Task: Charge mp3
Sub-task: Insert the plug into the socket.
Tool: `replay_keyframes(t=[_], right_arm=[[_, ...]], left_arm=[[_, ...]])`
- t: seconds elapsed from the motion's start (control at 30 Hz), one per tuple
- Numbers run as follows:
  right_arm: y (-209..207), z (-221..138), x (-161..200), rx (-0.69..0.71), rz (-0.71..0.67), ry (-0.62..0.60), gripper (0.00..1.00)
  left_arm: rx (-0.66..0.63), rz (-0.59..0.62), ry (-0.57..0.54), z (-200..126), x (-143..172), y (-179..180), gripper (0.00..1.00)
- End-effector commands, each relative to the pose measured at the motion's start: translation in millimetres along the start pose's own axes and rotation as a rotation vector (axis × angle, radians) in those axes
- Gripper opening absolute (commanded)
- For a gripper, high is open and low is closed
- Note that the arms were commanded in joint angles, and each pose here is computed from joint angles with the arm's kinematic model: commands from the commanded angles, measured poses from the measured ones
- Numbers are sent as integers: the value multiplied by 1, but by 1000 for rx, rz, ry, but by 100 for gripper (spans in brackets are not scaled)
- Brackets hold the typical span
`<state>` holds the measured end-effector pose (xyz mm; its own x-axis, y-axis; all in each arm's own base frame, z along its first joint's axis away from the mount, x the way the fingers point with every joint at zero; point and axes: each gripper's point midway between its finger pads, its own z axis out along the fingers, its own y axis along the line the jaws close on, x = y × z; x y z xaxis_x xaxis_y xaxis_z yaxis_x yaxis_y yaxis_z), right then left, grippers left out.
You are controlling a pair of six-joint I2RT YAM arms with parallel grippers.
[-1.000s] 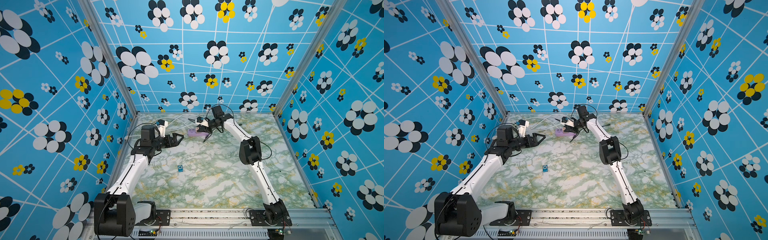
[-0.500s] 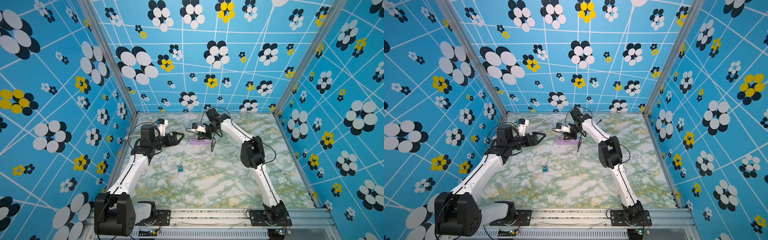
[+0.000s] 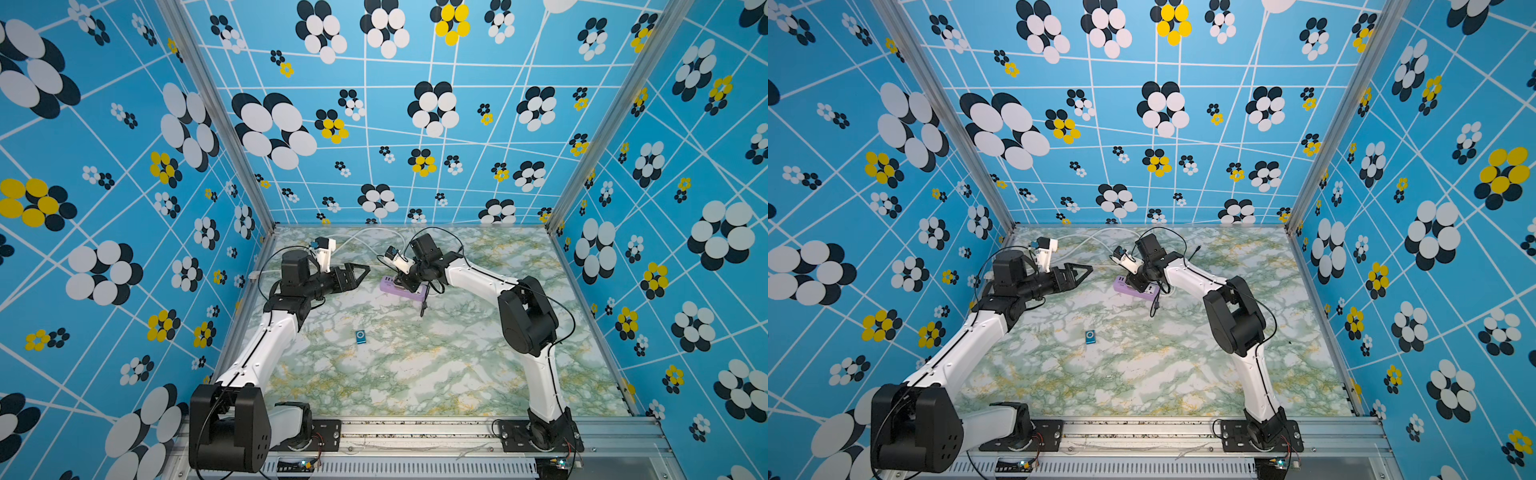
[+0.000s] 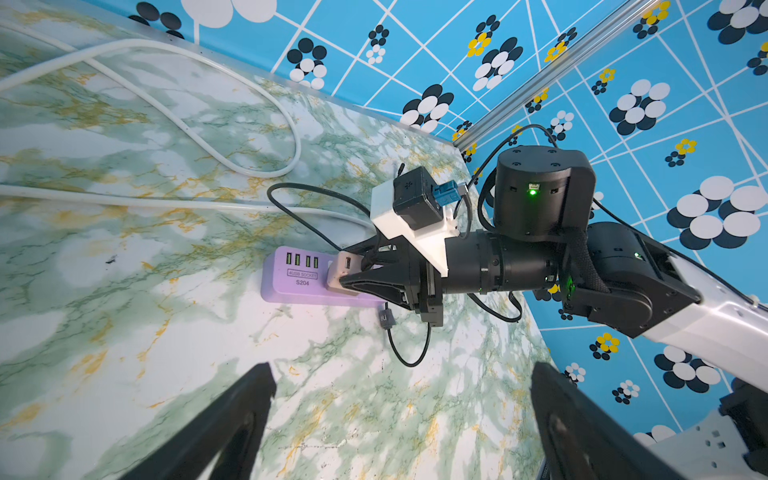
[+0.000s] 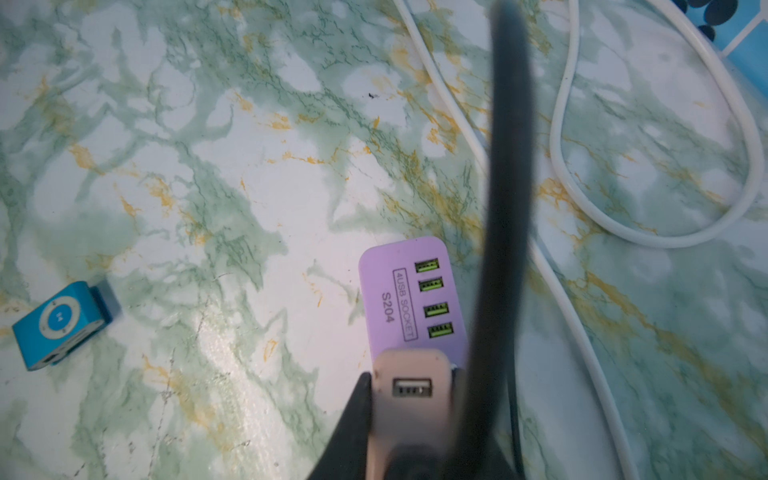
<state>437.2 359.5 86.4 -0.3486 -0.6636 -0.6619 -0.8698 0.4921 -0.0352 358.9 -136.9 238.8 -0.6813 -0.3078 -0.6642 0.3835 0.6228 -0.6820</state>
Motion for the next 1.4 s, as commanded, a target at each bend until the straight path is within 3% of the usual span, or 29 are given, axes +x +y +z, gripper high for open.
replay_keyframes(t=[0.0,0.13,0.23,0.47,0.6,0.7,0.73,0.8,0.87,0.93,1.03,1.17,1.23,1.3,1.37], right_arm=[[2,3,52,42,169,140,0],[15,-6,57,85,318,14,0],[21,-2,79,168,328,-14,0],[36,-14,105,276,398,-213,0],[44,18,124,318,374,-161,0],[57,31,137,304,398,-30,0],[63,32,134,289,372,-48,0],[65,30,133,250,403,-22,0],[67,16,140,220,441,91,0],[77,3,141,208,441,96,0],[88,7,177,232,492,129,0],[93,21,193,364,329,263,0],[97,27,191,324,339,251,0],[113,31,201,216,351,369,0],[121,18,207,205,355,417,0]], left_arm=[[38,5,-12,0,-2,-4,99],[54,10,-25,0,-1,-5,99],[67,-10,-26,2,4,-2,99],[86,-12,-17,3,15,-2,99],[87,-20,-20,5,19,1,99],[92,-11,-23,3,18,-2,99],[91,-4,-26,2,17,-3,99],[90,-2,-32,2,16,-3,99],[97,-1,-40,2,12,-6,99],[100,3,-52,1,9,-7,99],[111,3,-72,1,6,-9,99],[121,-23,-67,3,9,-7,99],[120,-23,-59,2,13,-7,99],[113,-17,-53,0,16,-7,99],[112,-11,-48,-2,18,-8,99]])
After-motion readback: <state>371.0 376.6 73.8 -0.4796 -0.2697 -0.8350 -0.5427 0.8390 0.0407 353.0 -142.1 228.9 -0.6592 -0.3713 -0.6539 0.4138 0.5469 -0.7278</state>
